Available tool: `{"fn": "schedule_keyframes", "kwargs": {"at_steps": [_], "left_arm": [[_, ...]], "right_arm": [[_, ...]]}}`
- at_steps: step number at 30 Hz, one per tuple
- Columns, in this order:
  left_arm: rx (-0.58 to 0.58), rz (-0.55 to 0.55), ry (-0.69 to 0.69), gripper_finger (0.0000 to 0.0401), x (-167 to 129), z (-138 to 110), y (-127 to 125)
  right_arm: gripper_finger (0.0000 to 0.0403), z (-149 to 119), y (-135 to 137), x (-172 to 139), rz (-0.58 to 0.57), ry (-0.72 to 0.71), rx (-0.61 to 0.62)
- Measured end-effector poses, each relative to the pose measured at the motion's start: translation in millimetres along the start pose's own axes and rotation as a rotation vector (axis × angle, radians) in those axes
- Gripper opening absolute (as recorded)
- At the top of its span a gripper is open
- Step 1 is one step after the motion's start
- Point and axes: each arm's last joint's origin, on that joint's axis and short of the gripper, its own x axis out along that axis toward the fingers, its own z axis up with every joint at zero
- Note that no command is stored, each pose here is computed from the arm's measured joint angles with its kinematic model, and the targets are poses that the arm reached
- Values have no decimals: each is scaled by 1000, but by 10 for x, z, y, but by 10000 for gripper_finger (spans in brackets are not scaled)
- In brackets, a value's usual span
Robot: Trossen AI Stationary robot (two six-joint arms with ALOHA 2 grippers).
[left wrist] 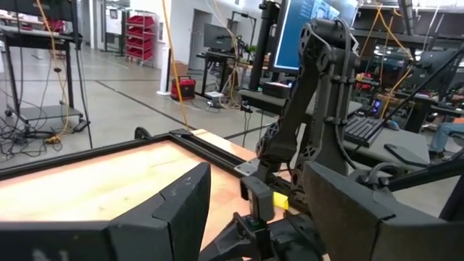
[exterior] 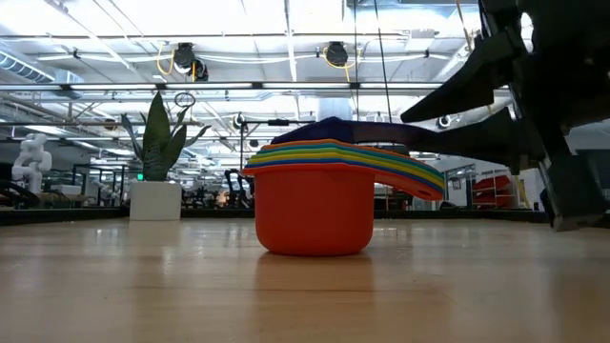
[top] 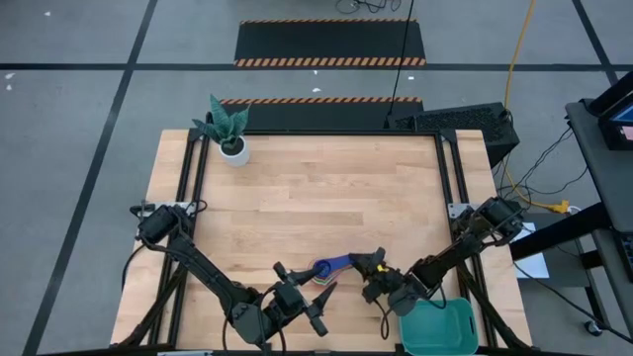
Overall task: Nest measuring cups in basket
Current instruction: Stack the dark blue measuring cup on top of the orange measuring cup, then adjust the green bin
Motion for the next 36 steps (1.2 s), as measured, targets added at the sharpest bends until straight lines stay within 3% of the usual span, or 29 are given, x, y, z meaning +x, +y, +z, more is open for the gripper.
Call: {"fn": "schedule_keyframes", "kwargs": {"at_steps": [13,24,36], "left_arm": [[-1,-16,0,223,17,0,0],[-8,-21,0,223,24,0,0],[1,-38,0,223,23,-1,-6]], "right_arm": [[115,-136,-187,-86,82,60,66],[115,-204,-392,-214,358,12,274],[114,-182,-372,-274,393,10,390]]}}
